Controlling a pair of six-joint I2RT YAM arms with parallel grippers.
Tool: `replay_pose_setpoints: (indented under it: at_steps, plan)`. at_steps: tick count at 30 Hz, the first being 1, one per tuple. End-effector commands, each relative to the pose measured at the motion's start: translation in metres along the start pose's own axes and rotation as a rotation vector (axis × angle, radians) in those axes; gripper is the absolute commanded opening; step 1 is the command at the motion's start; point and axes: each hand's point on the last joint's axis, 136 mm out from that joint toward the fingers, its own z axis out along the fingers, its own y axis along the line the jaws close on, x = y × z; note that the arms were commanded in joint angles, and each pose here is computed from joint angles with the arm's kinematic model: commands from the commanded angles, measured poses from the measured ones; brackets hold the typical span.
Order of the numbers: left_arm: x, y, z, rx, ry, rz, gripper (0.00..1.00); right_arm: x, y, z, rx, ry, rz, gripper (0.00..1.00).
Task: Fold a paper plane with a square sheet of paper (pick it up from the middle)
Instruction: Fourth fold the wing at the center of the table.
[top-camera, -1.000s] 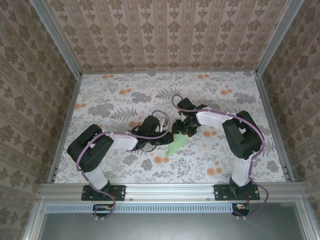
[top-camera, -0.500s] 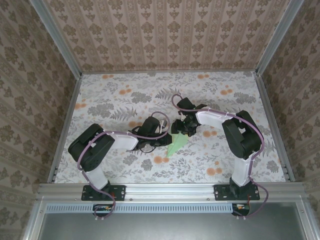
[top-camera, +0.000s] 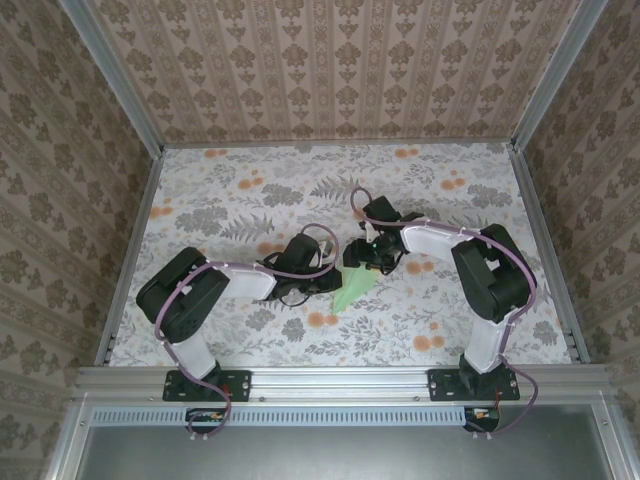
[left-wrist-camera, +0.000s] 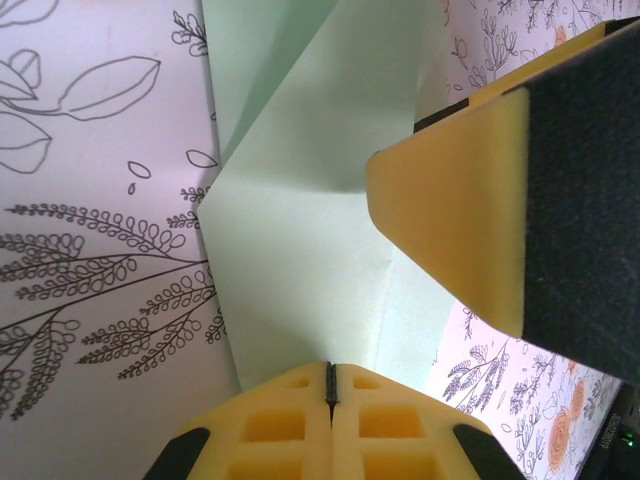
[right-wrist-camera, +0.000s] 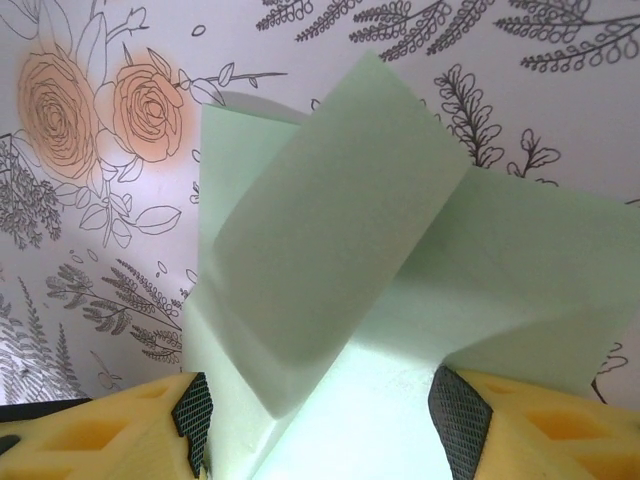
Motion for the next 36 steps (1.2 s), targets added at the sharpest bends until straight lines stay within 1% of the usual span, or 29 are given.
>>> replay_pose_setpoints:
  at_steps: [1, 6, 21, 29, 36]
  plan:
    - [-0.001, 0.009, 0.003, -0.037, 0.01, -0.03, 0.03, 0.03, -0.017, 0.014, 0.025, 0.102, 0.008, 0.66]
    - [0.001, 0.01, 0.006, -0.036, 0.021, -0.032, 0.03, 0.031, -0.022, 0.015, 0.044, 0.107, 0.011, 0.64]
    - [0.004, 0.013, 0.01, -0.038, 0.04, -0.036, 0.03, 0.041, -0.047, 0.026, 0.154, 0.151, 0.028, 0.51]
    - [0.004, 0.01, 0.012, -0.026, 0.046, -0.03, 0.03, 0.046, -0.06, 0.029, 0.227, 0.17, 0.045, 0.51]
    - [0.005, 0.011, 0.012, -0.032, 0.048, -0.034, 0.03, 0.047, -0.07, 0.031, 0.279, 0.174, 0.047, 0.47]
